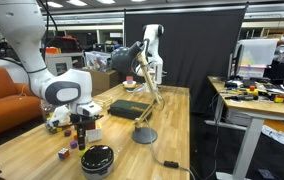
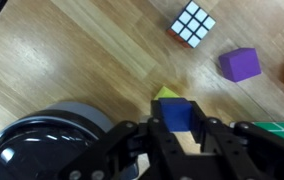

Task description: Pick up the yellow block and put it on the yellow cube

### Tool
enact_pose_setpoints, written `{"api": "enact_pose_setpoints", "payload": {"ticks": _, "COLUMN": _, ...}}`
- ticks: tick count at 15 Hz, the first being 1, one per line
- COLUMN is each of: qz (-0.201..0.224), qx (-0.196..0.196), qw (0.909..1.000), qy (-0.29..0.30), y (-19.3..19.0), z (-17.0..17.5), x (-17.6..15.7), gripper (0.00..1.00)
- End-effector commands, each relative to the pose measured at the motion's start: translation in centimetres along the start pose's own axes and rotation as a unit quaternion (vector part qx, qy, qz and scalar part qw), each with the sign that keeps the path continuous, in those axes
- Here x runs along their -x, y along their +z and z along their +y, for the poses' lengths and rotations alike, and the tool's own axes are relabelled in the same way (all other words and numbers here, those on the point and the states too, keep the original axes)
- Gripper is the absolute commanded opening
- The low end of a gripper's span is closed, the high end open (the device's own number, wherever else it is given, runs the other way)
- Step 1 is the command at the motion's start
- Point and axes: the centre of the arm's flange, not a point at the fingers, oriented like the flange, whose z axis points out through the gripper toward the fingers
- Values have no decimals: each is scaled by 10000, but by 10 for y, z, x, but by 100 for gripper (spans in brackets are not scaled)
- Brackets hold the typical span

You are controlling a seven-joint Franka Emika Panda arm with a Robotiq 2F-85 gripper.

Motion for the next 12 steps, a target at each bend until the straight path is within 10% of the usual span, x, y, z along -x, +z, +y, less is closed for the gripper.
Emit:
{"api": "enact_pose_setpoints", "payload": {"ticks": 1, "qz": -138, "qx": 35, "qw": 9999, "qy": -60, "y": 5, "z": -4, "x": -7, "gripper": 7}}
{"api": "enact_pose_setpoints", "payload": {"ticks": 3, "qz": -195, "qx": 62, "qw": 9998, "qy": -54, "y": 9, "z": -5, "x": -10, "gripper": 7}}
{"api": "enact_pose_setpoints", "payload": {"ticks": 12, "qz": -303, "qx": 73, "qw": 9995, "qy": -23, "y": 13, "z": -2, "x": -18, "gripper": 89}}
